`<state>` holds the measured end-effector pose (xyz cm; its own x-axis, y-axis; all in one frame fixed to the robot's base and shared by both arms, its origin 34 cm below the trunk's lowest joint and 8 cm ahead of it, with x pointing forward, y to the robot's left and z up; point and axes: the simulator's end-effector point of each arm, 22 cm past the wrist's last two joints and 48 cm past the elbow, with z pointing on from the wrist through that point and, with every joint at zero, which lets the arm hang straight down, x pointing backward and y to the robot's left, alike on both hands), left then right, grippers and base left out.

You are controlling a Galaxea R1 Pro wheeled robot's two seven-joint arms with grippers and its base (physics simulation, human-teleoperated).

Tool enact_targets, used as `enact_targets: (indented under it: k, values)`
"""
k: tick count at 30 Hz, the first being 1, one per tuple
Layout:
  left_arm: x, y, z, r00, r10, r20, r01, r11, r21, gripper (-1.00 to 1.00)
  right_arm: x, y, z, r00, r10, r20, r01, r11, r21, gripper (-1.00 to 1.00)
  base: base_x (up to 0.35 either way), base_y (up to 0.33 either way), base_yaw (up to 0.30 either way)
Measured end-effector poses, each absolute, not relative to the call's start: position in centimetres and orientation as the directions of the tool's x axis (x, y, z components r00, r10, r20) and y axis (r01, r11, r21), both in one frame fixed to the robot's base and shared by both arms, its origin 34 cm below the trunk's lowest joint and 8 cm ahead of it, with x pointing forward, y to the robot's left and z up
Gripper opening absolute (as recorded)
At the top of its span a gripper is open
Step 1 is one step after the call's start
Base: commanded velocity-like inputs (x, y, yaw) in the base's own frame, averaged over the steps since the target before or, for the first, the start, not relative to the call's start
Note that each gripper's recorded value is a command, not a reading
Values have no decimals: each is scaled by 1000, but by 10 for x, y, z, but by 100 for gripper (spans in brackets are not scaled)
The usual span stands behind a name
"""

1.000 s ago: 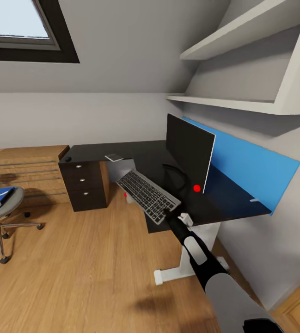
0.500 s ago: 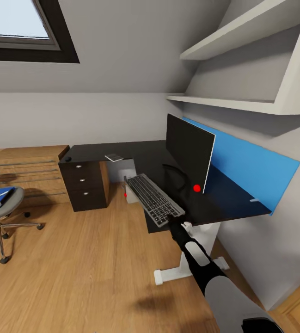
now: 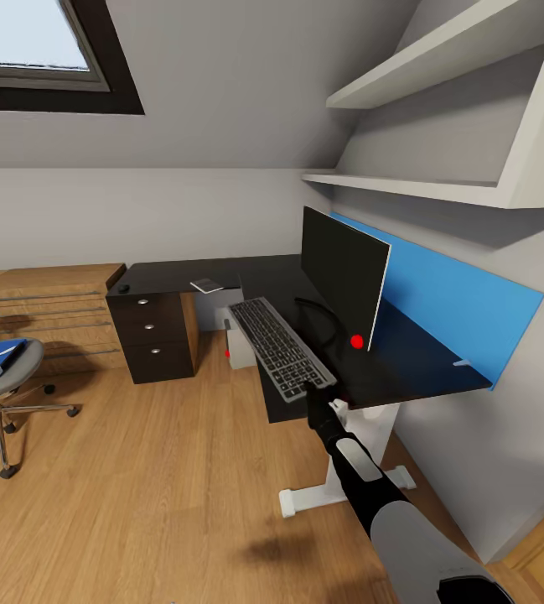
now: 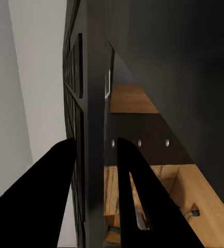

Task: In the bedroom, organize the workspace by keeping the computer under the desk, ensuring the monitor is on the desk, placing the keyboard on the desk next to the monitor, placing the mouse on the desk next to the keyboard, moving the folder from the swivel chair onto the desk next to the mouse, stacking the notebook on top of the folder with the pen on top of the notebook, and positioning the swivel chair next to the desk.

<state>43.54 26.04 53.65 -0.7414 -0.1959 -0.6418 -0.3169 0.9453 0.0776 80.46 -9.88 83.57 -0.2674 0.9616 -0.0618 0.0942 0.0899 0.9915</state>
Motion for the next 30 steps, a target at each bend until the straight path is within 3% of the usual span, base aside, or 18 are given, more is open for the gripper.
enact_targets:
  k: [21,30]
  values:
    - [436,255,537,-743,-185,-643,-302,950,75,100,801,-91,840,-290,955,-60,57,80,995,-100,0,3,0]
    - [436,257,537,-742,-185,-645,-305,949,77,100,799,-92,838,-289,955,-58,62,80,995,-100,196,225,0]
